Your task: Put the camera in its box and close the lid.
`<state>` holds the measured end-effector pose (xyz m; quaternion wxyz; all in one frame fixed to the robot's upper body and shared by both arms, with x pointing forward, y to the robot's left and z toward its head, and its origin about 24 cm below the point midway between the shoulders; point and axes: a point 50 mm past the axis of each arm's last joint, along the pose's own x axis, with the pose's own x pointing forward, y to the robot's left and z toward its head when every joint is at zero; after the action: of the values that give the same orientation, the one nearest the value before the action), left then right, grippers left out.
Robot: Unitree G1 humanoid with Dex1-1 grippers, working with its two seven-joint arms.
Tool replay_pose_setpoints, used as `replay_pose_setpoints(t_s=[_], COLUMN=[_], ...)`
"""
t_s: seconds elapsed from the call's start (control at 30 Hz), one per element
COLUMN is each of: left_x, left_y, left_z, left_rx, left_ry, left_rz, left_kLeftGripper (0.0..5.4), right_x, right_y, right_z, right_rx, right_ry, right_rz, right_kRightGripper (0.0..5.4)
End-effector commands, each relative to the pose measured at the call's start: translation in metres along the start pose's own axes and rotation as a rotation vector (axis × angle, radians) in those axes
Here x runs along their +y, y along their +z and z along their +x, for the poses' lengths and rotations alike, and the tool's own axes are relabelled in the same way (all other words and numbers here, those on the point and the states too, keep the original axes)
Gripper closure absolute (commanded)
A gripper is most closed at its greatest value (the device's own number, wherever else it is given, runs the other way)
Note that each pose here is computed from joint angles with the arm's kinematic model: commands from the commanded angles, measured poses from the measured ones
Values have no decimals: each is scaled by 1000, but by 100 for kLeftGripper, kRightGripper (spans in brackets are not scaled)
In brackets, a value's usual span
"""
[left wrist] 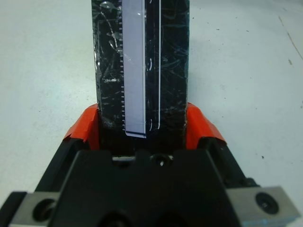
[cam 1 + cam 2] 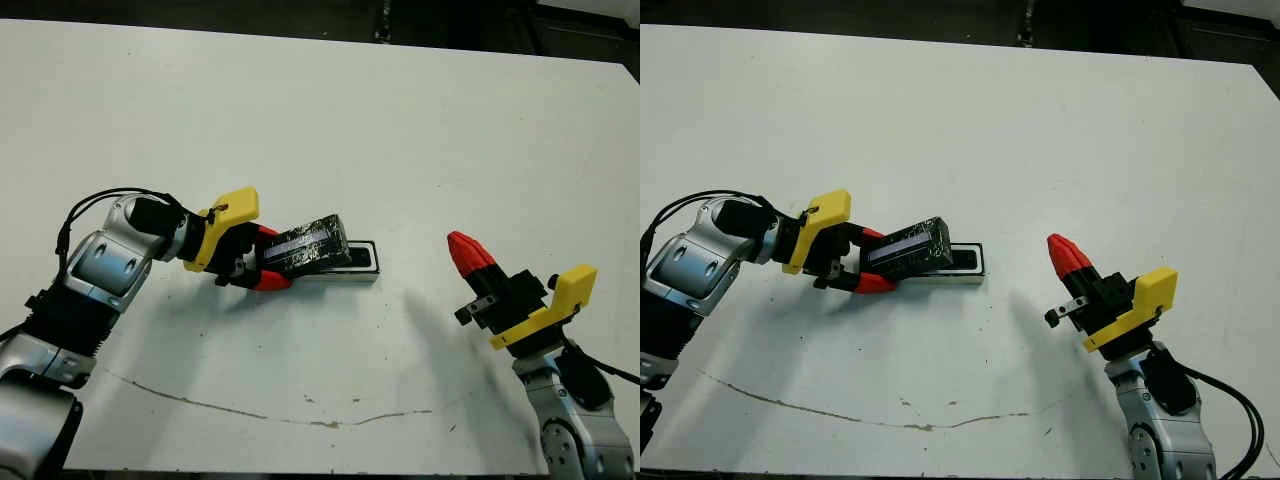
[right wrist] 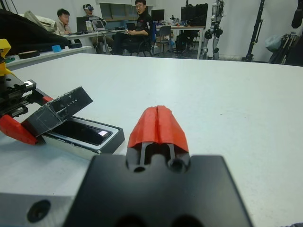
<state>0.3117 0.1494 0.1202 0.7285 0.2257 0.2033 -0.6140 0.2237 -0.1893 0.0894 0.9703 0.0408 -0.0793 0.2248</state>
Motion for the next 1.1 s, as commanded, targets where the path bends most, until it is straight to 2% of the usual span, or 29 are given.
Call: replay_pose_setpoints(t_s=[0.03,0.1,0.27,0.33,0.63,0.8,0.93,1.1], left_x=[-11,-10,-6,-5,0,-1,-2,-1], left_y=[-12,-13,-10,-7,8,9,12,19], left_z=[21,26,36,39,51,60,64,68], left_rx=[13,11,18,33,112,130,147,168], left_ry=[-98,-113,-125,-137,-180,-207,-215,-225], left_rz=[-68,-95,-100,-132,-43,-52,-17,-15], left_kLeftGripper=[222,222,222,222,223,223,223,223], right_x=[-2,-2,-2,-2,1,0,0,0], right_y=[-2,-2,-3,-3,-4,-4,-3,-3], right_z=[-3,-3,-4,-4,-4,-4,-4,-4], right_rx=[28,30,33,37,36,31,31,31], right_ry=[-8,-6,-5,-9,-10,-4,-4,-8], right_rz=[-8,-7,-18,-25,-18,-10,-13,-23], right_kRightGripper=[540,540,540,540,540,540,540,540])
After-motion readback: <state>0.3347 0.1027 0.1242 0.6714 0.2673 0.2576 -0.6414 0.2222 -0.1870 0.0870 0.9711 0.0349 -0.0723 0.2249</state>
